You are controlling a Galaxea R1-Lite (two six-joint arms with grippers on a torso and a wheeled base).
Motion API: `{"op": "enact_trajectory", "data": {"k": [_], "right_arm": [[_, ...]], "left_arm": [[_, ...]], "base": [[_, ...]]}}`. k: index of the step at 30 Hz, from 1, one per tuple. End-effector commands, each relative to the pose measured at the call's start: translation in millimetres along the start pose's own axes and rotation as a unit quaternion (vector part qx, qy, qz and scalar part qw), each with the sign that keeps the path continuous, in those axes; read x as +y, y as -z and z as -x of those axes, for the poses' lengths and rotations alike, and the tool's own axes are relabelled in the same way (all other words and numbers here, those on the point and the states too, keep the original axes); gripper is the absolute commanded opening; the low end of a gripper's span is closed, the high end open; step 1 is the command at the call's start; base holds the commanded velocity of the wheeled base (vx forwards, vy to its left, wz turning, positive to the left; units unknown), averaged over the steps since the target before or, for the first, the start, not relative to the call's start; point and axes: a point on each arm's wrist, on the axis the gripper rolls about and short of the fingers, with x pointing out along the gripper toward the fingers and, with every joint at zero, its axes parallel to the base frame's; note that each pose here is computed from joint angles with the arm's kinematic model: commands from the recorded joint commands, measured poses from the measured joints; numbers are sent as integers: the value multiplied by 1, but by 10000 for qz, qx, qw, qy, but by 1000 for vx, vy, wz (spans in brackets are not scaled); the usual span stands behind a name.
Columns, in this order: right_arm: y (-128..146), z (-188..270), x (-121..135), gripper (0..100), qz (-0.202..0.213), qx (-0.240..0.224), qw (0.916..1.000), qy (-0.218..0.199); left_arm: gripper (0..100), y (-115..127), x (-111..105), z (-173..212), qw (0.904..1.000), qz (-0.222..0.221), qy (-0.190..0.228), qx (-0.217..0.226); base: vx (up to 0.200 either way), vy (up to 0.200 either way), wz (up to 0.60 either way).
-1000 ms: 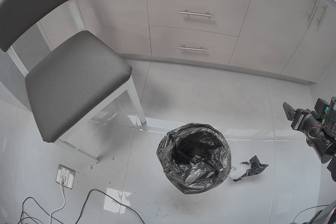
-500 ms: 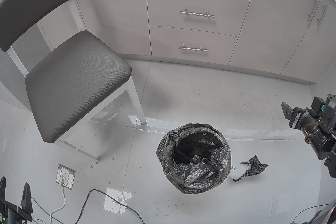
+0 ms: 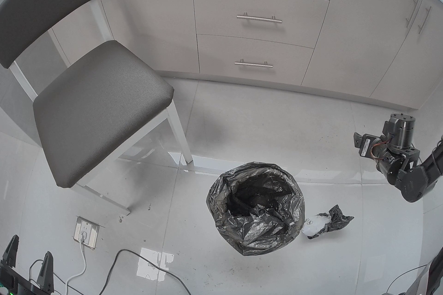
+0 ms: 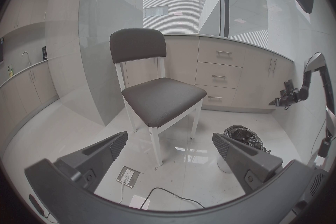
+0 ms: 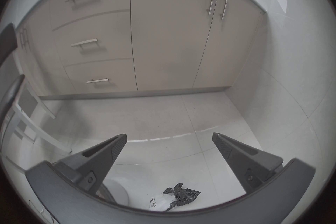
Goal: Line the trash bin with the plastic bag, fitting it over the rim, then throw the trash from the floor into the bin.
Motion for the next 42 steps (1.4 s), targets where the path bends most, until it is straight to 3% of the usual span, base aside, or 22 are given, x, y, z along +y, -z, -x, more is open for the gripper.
{"op": "enact_trajectory", "data": {"k": [1,7,14,23,31,42], "right_arm": [[35,-62,4,100,159,486,9981,330],[51,-123,11,100,110,654,9964,529],[76,-170,22,100,291,1202,9911,484],[103,-199,26,100,513,1816,9814,356],[123,-213,29,100,686,2015,9768,230],[142,-236,28,100,945,2645,9591,356]], "left_arm": [[100,4,0,0,9999,97,-44,15],[100,4,0,0,9999,97,-75,14],[100,4,0,0,9999,104,-75,14],[100,4,0,0,9999,104,-75,14],[100,4,0,0,9999,104,-75,14],[100,4,0,0,9999,112,-75,14]], "base": [[0,0,0],[0,0,0],[0,0,0],[0,0,0],[0,0,0],[0,0,0]]}}
